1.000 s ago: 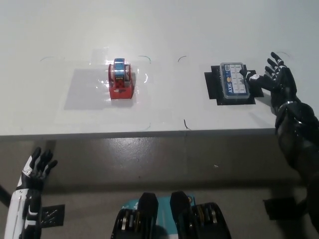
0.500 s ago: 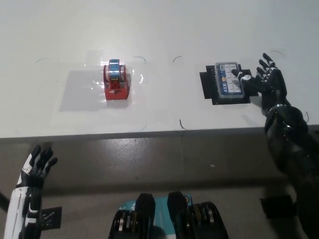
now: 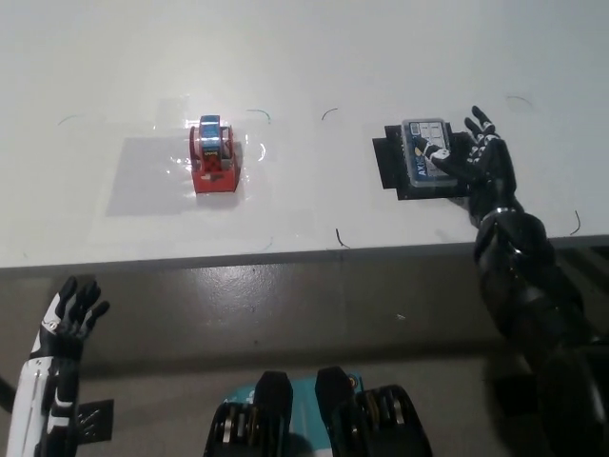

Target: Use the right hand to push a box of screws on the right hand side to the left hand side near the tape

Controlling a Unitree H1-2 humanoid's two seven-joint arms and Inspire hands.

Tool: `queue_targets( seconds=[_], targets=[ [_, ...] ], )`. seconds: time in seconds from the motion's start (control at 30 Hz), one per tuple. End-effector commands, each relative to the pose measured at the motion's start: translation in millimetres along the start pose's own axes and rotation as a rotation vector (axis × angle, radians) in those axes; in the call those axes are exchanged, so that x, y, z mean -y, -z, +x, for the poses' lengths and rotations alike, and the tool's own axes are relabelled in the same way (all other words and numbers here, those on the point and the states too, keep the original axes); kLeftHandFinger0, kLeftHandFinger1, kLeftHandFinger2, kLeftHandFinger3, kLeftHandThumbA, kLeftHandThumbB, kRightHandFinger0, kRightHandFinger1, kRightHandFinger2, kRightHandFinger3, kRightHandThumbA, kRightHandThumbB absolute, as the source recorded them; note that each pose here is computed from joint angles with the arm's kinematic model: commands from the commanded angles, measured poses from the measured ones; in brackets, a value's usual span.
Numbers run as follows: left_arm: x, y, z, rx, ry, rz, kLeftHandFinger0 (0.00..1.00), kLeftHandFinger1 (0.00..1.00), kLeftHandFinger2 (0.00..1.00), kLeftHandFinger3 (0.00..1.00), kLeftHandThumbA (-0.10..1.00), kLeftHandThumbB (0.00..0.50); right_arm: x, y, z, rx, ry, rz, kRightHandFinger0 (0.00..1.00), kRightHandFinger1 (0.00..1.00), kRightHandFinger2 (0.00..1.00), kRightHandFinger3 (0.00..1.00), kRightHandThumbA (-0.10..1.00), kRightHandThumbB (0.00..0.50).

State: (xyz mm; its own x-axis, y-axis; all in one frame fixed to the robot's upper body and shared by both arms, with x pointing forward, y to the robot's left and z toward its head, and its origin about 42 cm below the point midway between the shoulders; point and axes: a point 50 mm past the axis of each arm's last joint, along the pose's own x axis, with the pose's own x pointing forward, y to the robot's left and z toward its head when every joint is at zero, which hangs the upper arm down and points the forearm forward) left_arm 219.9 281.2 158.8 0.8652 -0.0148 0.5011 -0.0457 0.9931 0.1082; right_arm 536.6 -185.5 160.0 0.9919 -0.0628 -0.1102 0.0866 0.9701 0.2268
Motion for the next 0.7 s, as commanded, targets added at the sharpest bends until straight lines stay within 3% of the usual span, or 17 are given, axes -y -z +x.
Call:
queue_targets(
  seconds=[0.0, 0.67],
  targets=[
    [-3.9, -12.3, 4.4, 0.061, 0.01, 0.01, 1.0, 1.0, 1.0, 1.0, 0.89, 0.081, -66.1, 52.2, -26.0, -0.177, -0.147, 0.054, 1.0, 1.0, 1.0, 1.0, 1.0, 0.168],
    [-4.4, -13.8, 6.8, 0.064, 0.008, 0.017, 1.0, 1.0, 1.0, 1.0, 0.9, 0.068, -129.6, 50.3, -38.7, -0.153, -0.248, 0.141, 1.0, 1.0, 1.0, 1.0, 1.0, 0.16]
  ],
)
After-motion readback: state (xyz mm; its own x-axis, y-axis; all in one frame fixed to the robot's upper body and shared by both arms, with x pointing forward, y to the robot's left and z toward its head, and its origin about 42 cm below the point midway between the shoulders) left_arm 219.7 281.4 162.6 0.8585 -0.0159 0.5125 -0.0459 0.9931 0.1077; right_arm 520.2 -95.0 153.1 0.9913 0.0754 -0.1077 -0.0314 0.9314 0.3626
